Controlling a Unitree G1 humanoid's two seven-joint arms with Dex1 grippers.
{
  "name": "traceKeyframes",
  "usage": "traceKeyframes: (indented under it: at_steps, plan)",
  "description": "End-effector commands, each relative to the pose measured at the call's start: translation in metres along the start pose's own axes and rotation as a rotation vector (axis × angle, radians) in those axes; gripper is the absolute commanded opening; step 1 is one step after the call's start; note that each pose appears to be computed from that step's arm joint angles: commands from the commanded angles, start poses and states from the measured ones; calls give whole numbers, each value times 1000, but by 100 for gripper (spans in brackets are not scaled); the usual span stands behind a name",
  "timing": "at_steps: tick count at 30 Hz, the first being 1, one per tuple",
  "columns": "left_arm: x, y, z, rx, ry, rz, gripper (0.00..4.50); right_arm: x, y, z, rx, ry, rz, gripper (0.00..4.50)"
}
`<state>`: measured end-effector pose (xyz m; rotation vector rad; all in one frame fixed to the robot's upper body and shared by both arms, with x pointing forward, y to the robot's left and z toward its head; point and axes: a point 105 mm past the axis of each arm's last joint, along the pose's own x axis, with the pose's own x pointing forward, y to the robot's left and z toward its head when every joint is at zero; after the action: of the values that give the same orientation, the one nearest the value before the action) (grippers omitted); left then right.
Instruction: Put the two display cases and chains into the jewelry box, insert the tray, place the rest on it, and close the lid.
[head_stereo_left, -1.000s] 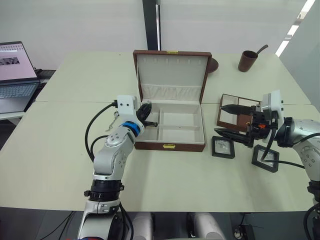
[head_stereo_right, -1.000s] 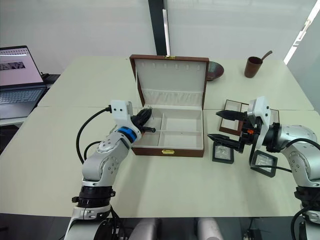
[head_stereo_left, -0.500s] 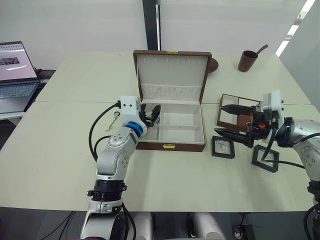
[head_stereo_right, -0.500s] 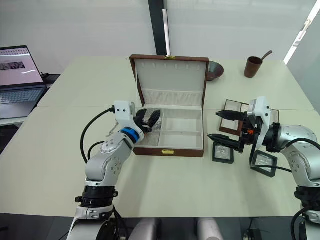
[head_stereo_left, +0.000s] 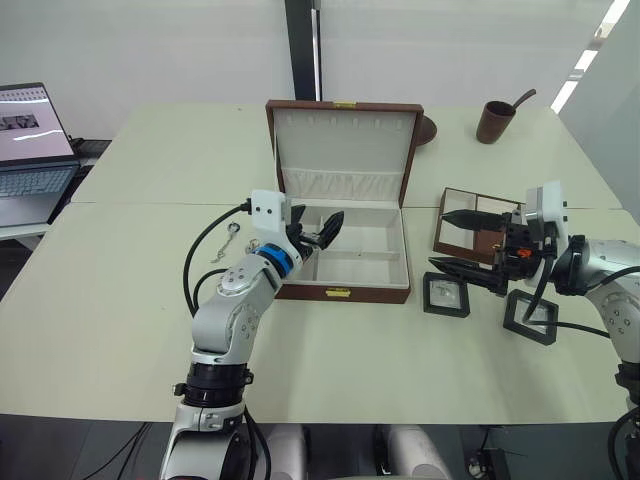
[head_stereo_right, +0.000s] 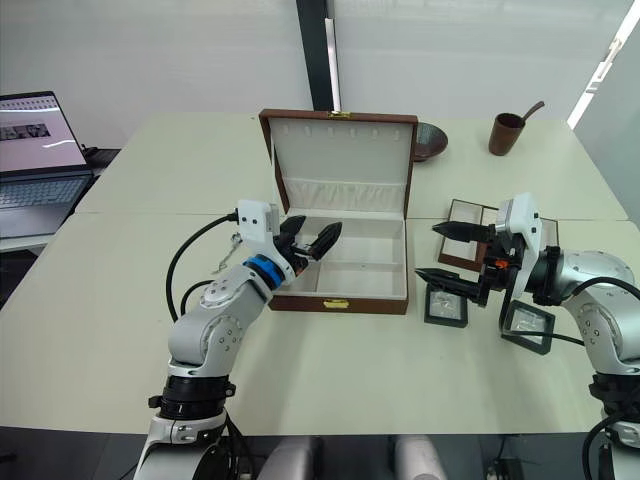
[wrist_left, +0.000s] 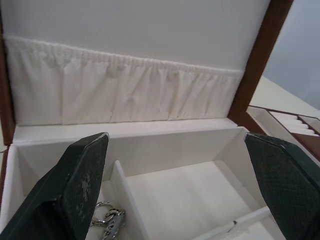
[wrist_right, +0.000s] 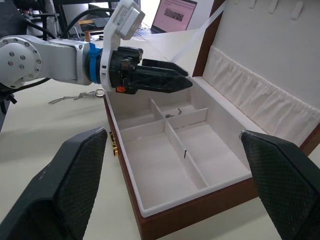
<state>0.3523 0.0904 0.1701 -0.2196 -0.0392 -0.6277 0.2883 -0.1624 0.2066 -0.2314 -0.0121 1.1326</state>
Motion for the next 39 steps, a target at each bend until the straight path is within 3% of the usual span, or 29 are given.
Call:
traceKeyframes:
  at_steps: [1,5,10,13,17,20,29,39]
  plan:
    - [-25,-15,31,3,-59,-180,449,-17,-6,8,-20,-5,-57,450]
    - [-56,-4,42,14,-19,-230,449,-33,-14,1,4,21,-113,450]
    - [-120,38,46,78,160,-190,449,-69,-31,-18,55,89,-238,450]
    - [-153,67,46,139,256,-93,449,-90,-38,-30,89,118,-303,450]
    - [-187,105,60,204,263,89,449,-119,-42,-52,142,179,-386,450]
    - [-215,126,54,246,304,208,449,-138,-45,-68,172,218,-451,450]
    - [-258,160,50,295,252,460,449,-164,-50,-103,225,264,-561,450]
    - [-264,168,33,260,234,511,449,-176,-48,-128,254,296,-598,450]
